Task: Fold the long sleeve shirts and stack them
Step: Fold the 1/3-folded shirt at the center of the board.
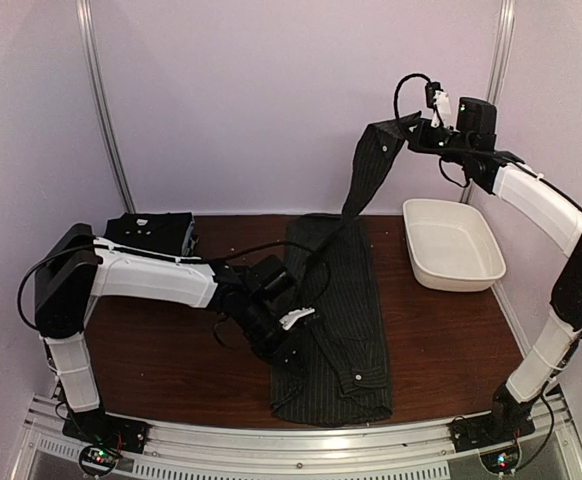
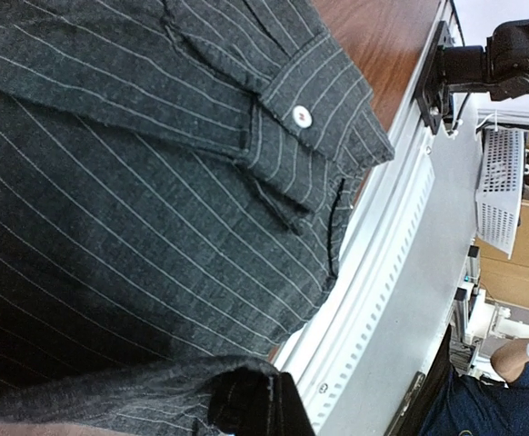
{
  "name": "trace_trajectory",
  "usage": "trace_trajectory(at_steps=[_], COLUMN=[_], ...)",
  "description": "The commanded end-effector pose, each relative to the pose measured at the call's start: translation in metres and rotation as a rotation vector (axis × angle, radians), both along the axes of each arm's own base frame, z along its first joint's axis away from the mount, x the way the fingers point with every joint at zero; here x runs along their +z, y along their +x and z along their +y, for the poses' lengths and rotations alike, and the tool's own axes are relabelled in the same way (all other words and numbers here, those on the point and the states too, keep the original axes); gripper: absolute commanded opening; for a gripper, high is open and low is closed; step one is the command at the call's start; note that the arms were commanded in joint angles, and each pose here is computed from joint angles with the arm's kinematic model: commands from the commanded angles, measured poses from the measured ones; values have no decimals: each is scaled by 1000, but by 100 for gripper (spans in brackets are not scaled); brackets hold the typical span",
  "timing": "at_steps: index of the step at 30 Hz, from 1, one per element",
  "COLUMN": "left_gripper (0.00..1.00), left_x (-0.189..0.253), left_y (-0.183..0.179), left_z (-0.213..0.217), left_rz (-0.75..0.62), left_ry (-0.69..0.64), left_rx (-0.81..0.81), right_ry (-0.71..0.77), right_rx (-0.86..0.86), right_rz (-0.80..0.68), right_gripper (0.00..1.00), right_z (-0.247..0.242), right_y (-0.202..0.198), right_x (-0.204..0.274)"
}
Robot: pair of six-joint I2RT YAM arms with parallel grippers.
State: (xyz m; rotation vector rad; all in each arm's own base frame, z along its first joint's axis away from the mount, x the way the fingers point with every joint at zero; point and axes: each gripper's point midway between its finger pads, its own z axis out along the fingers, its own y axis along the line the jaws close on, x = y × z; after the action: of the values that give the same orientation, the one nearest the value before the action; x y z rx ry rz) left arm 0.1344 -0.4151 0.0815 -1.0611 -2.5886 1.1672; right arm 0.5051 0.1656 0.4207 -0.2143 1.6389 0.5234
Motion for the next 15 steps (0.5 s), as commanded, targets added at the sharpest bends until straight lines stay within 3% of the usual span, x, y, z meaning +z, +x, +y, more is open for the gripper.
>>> trace_trajectory(at_steps=[1, 15], left_gripper=[0, 0], left_x=[6, 1], left_y=[-12, -26], left_z=[-6, -10], left_rz=[25, 65], left_ry=[-39, -47], left_rx=[-67, -115], right_ry=[37, 81], right_rx=[0, -6], right_rz=[-50, -23], right_gripper=[0, 0], right_z=[-9, -17], right_y=[-2, 17], right_x=[22, 16])
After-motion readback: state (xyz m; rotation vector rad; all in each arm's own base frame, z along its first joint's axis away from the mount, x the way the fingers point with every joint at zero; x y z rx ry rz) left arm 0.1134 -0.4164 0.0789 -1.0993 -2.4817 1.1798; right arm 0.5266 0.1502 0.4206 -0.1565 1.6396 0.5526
